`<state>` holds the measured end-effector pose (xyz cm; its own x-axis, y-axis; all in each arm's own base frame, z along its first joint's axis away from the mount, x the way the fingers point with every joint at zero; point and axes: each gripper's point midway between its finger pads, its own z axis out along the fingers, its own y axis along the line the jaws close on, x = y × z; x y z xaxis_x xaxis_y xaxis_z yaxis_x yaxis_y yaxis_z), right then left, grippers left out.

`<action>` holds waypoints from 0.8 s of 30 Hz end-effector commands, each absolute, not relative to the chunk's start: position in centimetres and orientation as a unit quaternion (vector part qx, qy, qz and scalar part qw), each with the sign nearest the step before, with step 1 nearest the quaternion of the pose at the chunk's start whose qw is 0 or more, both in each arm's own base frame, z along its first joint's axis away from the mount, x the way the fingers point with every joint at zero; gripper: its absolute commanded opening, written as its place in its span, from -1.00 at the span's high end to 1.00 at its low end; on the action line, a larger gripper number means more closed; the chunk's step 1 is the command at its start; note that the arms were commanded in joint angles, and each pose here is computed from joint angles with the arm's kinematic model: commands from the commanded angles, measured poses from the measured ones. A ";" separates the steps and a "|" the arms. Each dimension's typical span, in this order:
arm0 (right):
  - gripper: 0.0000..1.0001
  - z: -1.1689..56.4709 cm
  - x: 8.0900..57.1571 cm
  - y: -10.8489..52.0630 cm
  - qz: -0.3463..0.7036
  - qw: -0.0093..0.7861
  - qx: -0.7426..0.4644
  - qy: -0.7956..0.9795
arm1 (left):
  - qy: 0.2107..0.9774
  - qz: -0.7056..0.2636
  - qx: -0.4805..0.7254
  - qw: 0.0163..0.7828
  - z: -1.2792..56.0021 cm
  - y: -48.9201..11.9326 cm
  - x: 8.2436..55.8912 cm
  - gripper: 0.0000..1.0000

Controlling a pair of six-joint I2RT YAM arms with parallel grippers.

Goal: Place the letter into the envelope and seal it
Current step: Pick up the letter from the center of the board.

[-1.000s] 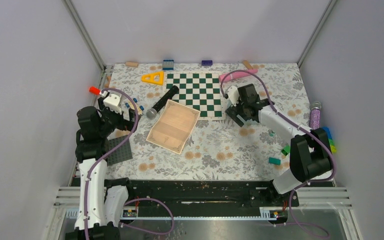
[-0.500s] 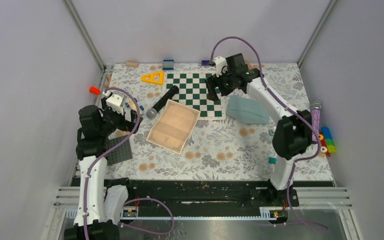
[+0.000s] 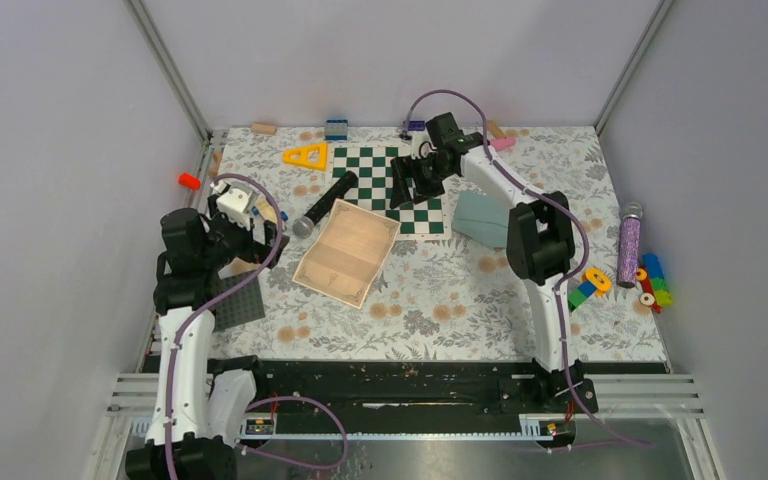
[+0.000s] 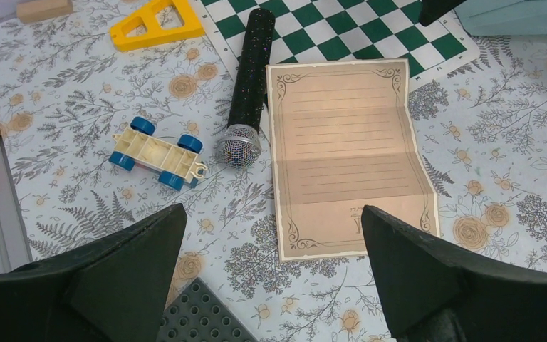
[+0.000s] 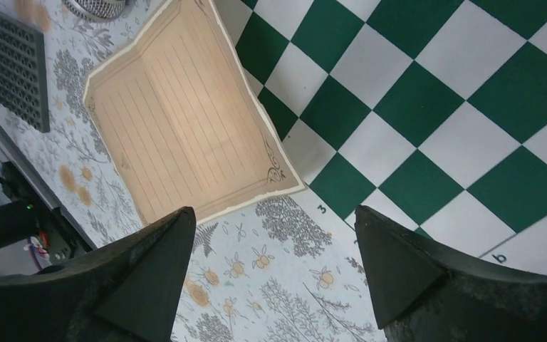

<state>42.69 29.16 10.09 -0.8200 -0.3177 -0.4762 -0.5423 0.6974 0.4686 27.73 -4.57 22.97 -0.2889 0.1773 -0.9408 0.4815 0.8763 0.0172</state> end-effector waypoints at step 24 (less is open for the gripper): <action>-0.41 4.9 39.2 33.9 0.372 0.046 -0.199 0.906 | 0.791 -0.151 0.228 0.547 23.3 -5.2 28.1 -0.98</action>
